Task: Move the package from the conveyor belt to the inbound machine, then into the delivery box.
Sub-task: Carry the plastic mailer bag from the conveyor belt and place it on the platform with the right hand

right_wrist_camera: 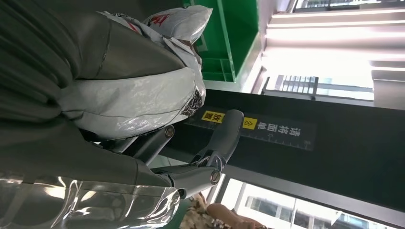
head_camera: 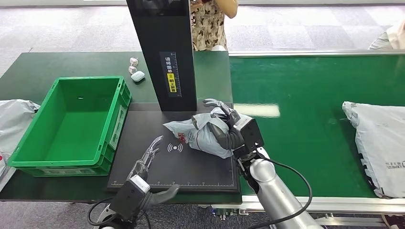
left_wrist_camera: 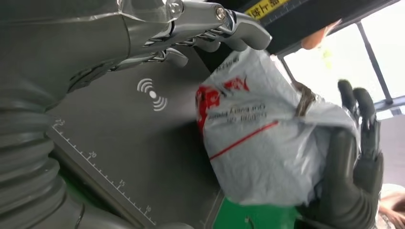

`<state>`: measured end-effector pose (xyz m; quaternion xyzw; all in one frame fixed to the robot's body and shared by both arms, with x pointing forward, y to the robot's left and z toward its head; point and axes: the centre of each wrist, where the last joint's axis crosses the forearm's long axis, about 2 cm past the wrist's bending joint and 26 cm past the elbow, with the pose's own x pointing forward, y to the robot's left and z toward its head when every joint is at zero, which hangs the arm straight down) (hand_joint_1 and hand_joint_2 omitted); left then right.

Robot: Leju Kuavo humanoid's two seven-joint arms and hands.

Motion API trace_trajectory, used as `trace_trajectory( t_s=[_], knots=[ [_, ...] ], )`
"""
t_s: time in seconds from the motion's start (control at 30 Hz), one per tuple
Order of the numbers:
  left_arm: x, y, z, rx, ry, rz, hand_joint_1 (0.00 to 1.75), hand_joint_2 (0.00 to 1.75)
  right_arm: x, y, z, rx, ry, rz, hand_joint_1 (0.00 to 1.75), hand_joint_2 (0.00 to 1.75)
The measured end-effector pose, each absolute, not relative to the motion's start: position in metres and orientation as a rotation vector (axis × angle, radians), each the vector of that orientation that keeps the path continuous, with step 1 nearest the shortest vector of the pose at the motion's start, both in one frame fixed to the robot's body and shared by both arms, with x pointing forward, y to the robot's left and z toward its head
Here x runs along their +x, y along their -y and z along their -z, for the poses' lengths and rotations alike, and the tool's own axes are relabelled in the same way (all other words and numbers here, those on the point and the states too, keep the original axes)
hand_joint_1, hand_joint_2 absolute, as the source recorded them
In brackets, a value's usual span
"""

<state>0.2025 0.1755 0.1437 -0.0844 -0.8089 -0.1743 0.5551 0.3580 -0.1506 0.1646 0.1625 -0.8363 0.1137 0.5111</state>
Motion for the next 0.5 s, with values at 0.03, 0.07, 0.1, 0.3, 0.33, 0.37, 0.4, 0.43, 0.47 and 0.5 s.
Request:
trace_trajectory(
  t_s=[0.03,0.07,0.1,0.3,0.33,0.37,0.4,0.43,0.47,0.5],
  knots=[
    [0.204,-0.174,-0.144,-0.206,1.912,0.417,0.0,1.75,0.361,0.148,-0.169,0.394,2.017,-0.267,1.75,1.75],
    [0.205,-0.173,-0.144,-0.211,1.913,0.421,0.0,1.75,0.364,0.145,-0.174,0.398,2.022,-0.262,1.75,1.75],
    [0.206,-0.172,-0.145,-0.215,1.914,0.425,0.0,1.75,0.368,0.142,-0.179,0.401,2.026,-0.259,1.75,1.75],
    [0.215,-0.167,-0.147,-0.243,1.92,0.451,0.0,1.75,0.384,0.118,-0.21,0.447,2.02,-0.295,1.75,1.75],
    [0.216,-0.166,-0.148,-0.247,1.921,0.453,0.0,1.75,0.385,0.113,-0.215,0.458,2.019,-0.301,1.75,1.75],
    [0.217,-0.166,-0.148,-0.249,1.92,0.455,0.0,1.75,0.387,0.109,-0.219,0.467,2.019,-0.308,1.75,1.75],
    [0.219,-0.165,-0.149,-0.252,1.92,0.456,0.0,1.75,0.388,0.104,-0.223,0.475,2.016,-0.316,1.75,1.75],
    [0.22,-0.165,-0.149,-0.253,1.92,0.457,0.0,1.75,0.389,0.1,-0.227,0.484,2.011,-0.325,1.75,1.75],
    [0.222,-0.164,-0.15,-0.254,1.921,0.459,0.0,1.75,0.39,0.096,-0.229,0.493,2.005,-0.336,1.66,1.75],
    [0.223,-0.164,-0.151,-0.256,1.923,0.462,0.0,1.75,0.39,0.092,-0.231,0.503,1.997,-0.35,1.24,1.75]
  ],
)
